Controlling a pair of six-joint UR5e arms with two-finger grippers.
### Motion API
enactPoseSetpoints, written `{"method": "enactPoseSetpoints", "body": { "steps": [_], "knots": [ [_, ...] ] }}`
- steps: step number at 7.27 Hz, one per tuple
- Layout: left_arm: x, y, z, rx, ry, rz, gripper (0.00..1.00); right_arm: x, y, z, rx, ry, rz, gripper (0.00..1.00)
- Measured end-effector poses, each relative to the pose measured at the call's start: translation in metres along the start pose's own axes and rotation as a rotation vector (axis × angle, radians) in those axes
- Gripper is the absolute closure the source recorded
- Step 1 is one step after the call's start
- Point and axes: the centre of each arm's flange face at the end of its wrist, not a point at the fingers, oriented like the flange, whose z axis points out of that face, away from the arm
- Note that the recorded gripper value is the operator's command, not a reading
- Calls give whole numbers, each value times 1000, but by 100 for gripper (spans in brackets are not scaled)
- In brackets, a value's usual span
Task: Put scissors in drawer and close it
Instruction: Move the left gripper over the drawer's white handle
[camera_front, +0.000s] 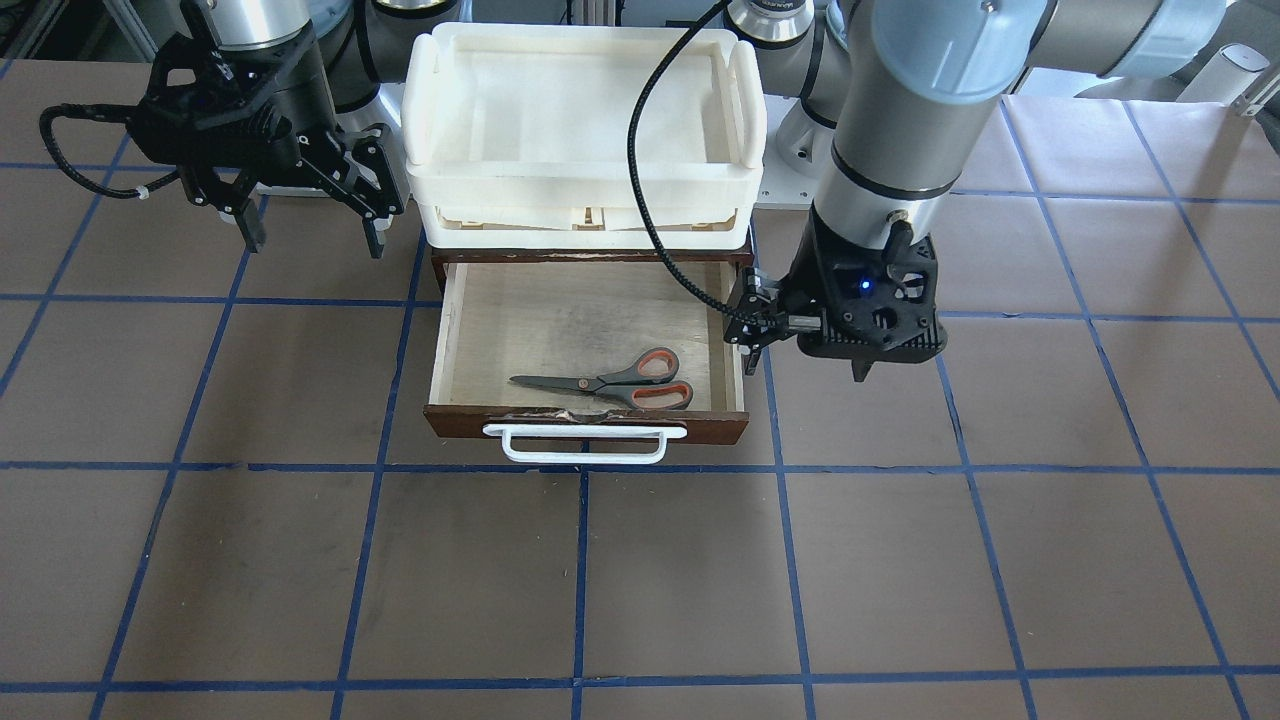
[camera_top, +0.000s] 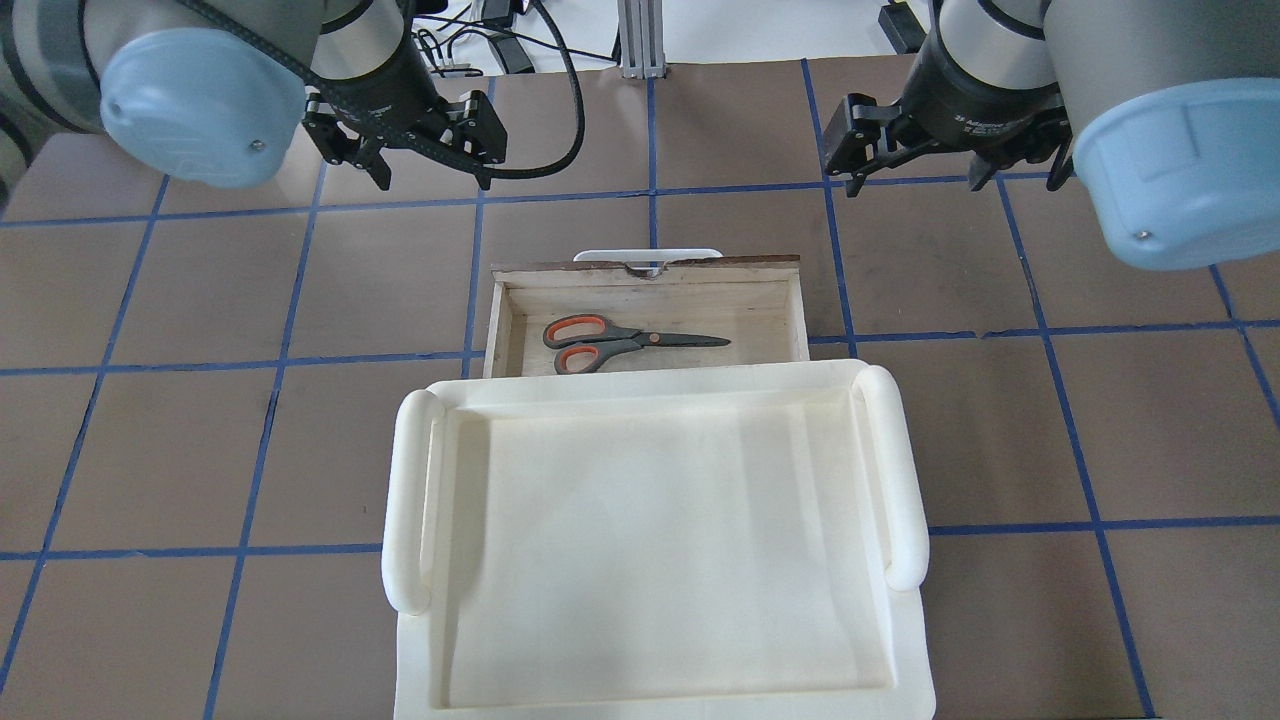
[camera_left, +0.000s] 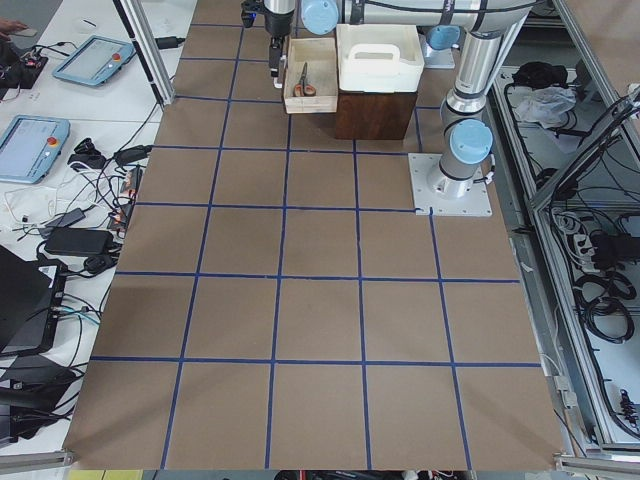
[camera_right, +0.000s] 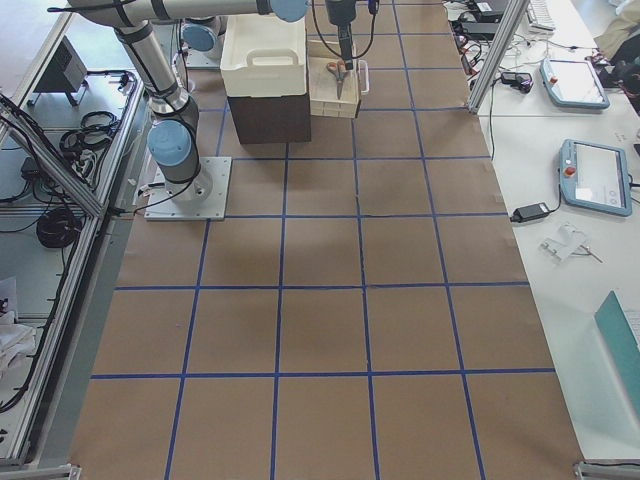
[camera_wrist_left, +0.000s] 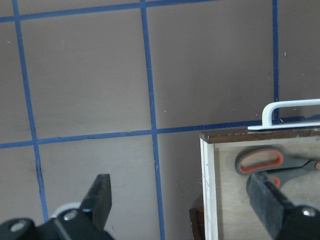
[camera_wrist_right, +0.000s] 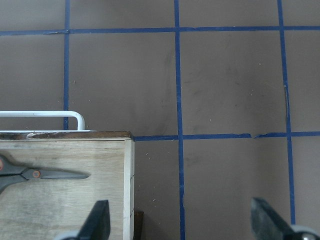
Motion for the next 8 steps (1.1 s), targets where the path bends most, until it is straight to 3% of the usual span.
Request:
{"method": "enactPoseSetpoints", "body": {
  "steps": [5, 8],
  "knots": [
    [66, -42, 93, 36, 18, -118, 0, 0, -1, 0, 3, -1, 9, 0],
    [91, -58, 140, 11, 8, -128, 0, 0, -1, 1, 2, -2, 9, 0]
  ]
}}
